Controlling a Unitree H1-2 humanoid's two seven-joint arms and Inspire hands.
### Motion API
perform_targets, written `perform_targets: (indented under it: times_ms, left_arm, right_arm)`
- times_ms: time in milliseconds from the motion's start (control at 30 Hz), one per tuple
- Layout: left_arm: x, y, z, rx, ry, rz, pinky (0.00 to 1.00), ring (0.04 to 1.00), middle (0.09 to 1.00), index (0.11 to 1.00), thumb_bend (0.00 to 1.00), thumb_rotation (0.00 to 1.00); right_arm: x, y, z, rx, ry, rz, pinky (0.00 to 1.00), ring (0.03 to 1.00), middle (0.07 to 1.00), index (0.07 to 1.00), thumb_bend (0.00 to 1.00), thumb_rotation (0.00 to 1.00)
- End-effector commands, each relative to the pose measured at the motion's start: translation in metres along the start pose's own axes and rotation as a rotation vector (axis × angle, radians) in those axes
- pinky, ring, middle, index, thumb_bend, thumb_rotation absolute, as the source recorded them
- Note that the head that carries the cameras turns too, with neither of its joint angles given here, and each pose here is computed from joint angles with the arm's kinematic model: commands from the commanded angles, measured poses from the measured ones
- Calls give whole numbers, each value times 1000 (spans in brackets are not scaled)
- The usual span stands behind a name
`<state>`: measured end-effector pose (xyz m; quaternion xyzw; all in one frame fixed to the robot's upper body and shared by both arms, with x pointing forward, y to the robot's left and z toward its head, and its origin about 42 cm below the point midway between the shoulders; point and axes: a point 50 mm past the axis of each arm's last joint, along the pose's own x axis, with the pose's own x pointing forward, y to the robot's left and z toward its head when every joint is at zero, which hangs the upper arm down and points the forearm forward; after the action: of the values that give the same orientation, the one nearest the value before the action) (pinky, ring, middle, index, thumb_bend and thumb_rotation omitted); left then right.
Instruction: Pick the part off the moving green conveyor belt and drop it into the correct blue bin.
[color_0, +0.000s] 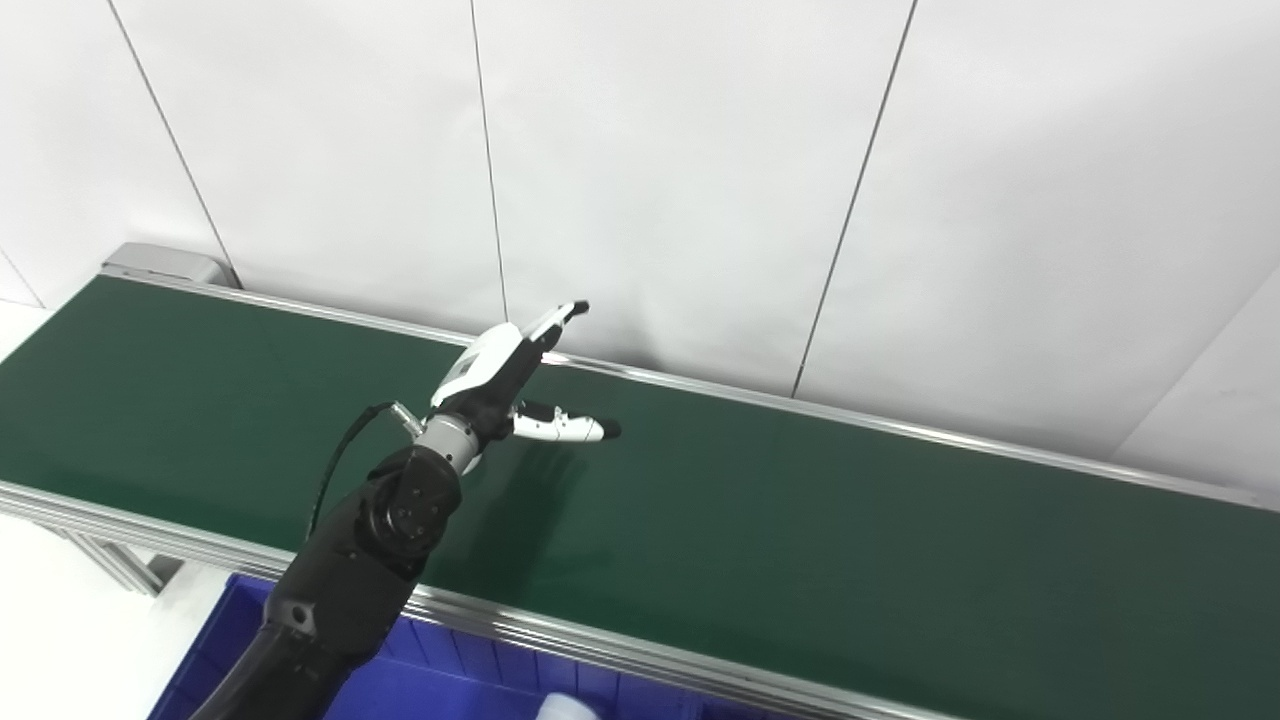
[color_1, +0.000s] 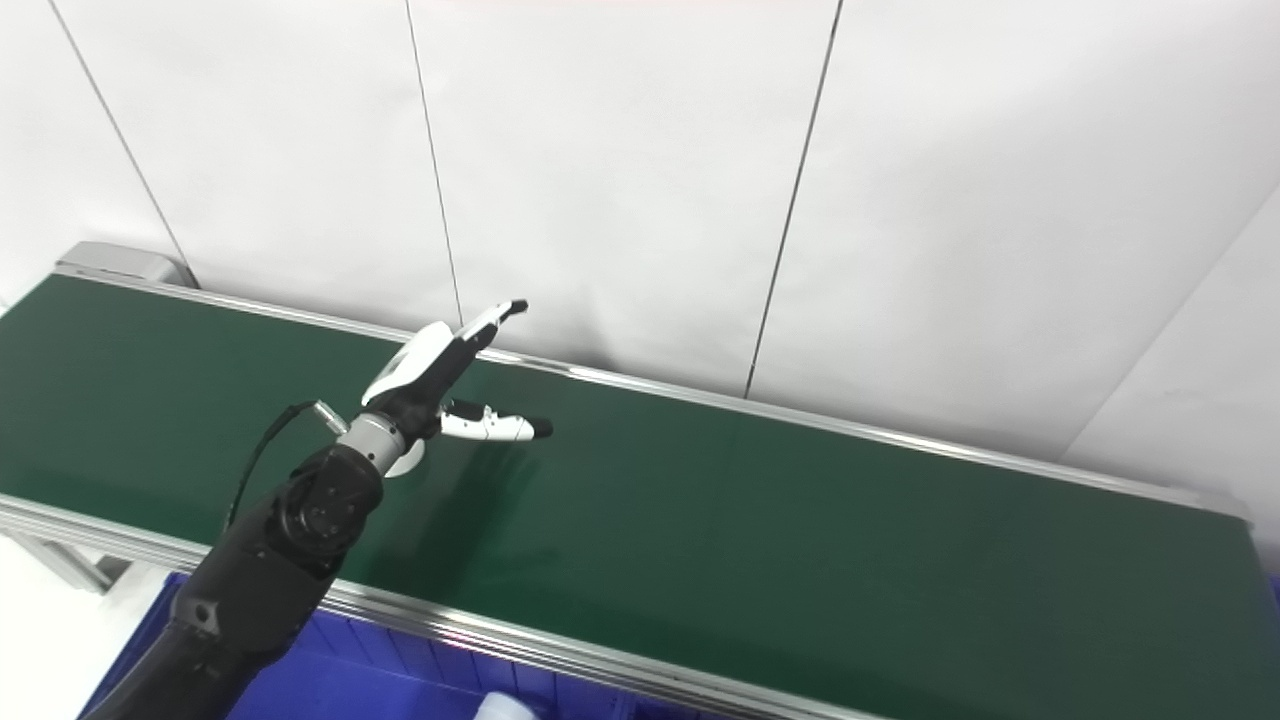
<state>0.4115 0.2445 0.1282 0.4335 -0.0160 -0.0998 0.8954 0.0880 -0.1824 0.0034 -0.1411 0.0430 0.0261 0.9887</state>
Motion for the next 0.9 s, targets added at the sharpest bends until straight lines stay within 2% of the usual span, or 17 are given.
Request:
perform_targets:
  times_ms: [0,133,200,267,367,433,533,633,733,767,833,867]
  left_arm:
    - [15,27,9,76,-35,85,1000,999,1000,957,802,371]
    - [17,27,-2,145,10,70,1000,1000,1000,946,817,359]
    - [16,26,-8,169,29,58,1000,1000,1000,940,828,351]
    - [15,26,-10,182,38,53,1000,1000,1000,938,832,348]
    - [11,26,-14,222,71,17,1000,1000,1000,954,832,355]
    - [9,26,-16,241,91,0,1000,1000,1000,965,836,343]
    - [7,24,-20,265,120,-24,1000,1000,1000,971,837,307]
    - [5,24,-22,281,151,-57,1000,1000,1000,972,825,272]
    - [3,23,-24,277,185,-103,1000,1000,1000,969,805,189]
    - [3,23,-25,274,191,-110,1000,1000,1000,957,807,150]
    - [2,21,-27,248,204,-134,979,974,982,928,806,83]
    - [1,20,-28,220,202,-144,874,921,946,895,799,35]
  right_arm:
    - [1,-1,8,32,-68,-21,905,774,898,945,843,488]
    - [1,-1,8,42,-68,-18,919,776,900,949,841,485]
    - [0,-1,9,43,-69,-18,907,703,899,952,840,482]
    - [1,-2,10,44,-71,-19,894,673,897,953,835,473]
    - [1,-3,10,49,-69,-15,899,701,899,957,831,471]
    - [1,-3,9,54,-68,-14,907,699,907,960,828,463]
    - [1,-3,9,55,-67,-16,905,745,904,958,830,458]
    - [1,-3,9,51,-69,-19,907,709,903,958,832,464]
    - [1,-4,10,54,-70,-19,918,655,901,957,833,462]
    - [1,-4,10,54,-71,-18,923,678,901,959,827,458]
    - [1,-4,10,50,-72,-20,926,665,898,958,827,457]
    - [1,-4,10,49,-73,-21,926,647,897,958,825,457]
